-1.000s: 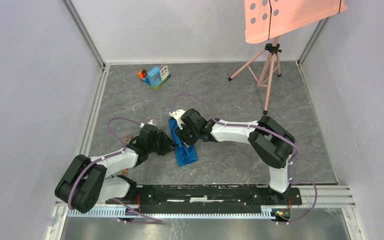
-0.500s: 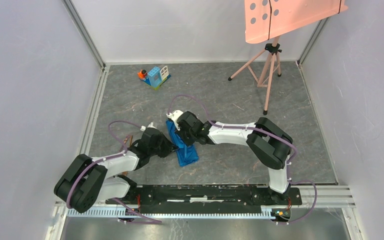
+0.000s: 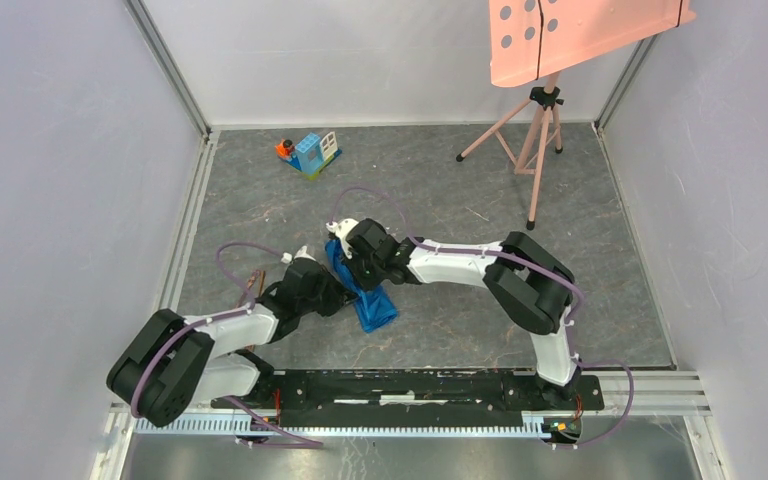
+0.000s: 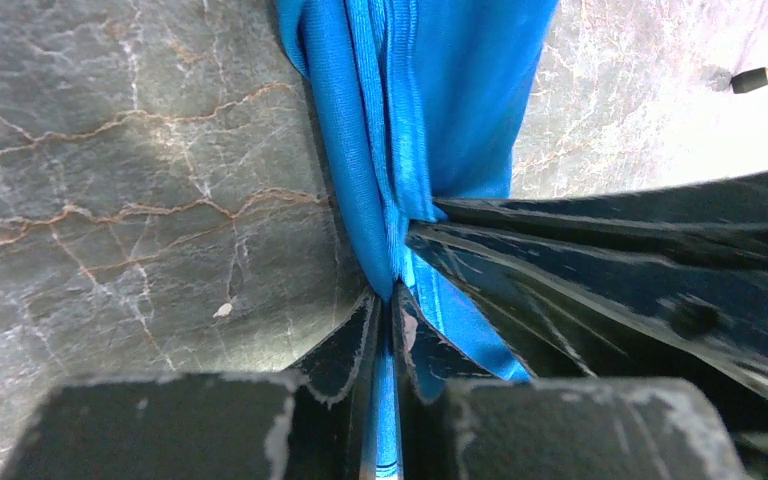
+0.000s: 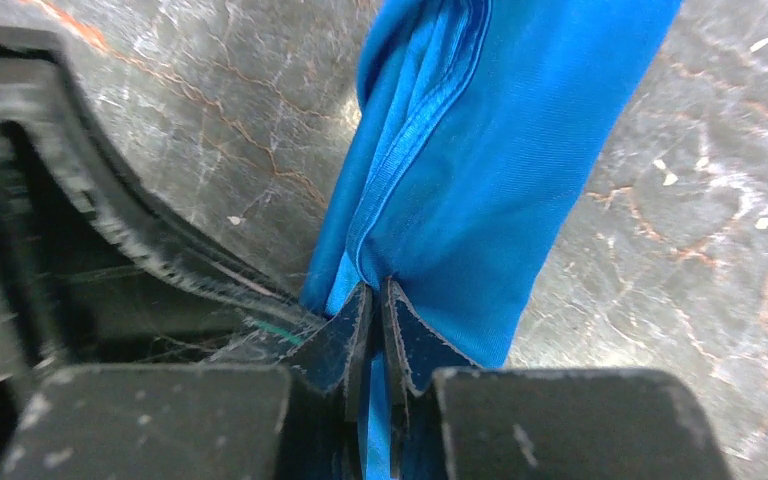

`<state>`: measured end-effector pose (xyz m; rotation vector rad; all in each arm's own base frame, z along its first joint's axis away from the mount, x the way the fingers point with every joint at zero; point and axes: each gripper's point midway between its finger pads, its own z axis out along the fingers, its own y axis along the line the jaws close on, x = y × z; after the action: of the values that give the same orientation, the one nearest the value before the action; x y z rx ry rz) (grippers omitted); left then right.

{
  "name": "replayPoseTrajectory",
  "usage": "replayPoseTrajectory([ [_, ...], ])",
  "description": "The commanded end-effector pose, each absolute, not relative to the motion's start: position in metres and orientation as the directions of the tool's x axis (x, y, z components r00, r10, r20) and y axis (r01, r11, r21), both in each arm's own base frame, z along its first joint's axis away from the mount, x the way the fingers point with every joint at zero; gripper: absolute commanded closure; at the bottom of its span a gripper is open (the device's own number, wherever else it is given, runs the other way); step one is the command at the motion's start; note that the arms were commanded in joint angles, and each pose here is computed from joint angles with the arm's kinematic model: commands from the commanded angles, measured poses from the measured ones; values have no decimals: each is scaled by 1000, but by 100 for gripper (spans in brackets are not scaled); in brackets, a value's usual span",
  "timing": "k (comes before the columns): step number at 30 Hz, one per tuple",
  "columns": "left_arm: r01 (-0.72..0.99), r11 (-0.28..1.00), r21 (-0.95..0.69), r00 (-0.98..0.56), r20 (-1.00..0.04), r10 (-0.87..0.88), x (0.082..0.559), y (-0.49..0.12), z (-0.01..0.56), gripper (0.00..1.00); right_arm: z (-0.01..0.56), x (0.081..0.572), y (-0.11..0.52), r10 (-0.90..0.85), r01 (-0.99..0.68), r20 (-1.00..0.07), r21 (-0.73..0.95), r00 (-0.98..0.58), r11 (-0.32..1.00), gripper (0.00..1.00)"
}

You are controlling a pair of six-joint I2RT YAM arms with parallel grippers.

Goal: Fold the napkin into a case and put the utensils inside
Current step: Stuff the top corner of the smaller-rectangle-folded napkin into the folded napkin.

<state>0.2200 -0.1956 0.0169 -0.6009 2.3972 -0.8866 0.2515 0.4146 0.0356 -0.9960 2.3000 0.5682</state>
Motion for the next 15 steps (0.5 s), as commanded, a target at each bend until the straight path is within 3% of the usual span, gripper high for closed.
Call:
replayPoseTrajectory([
  [1,-242,680,-692,-755,-305,-580,217,-192,16,87,19,245,425,-509,-757,-630,202,-586,622,88],
  [8,-271,642,-717,-732,-279,-621,213,-180,23,68,8,245,411,-497,-740,-623,205,-604,641,82],
  [12,-306,630,-713,-682,-297,-668,222,-161,41,46,5,248,404,-494,-733,-621,203,-609,649,77],
  [15,-344,622,-703,-609,-337,-718,235,-142,54,35,6,250,400,-491,-734,-624,204,-607,648,75],
])
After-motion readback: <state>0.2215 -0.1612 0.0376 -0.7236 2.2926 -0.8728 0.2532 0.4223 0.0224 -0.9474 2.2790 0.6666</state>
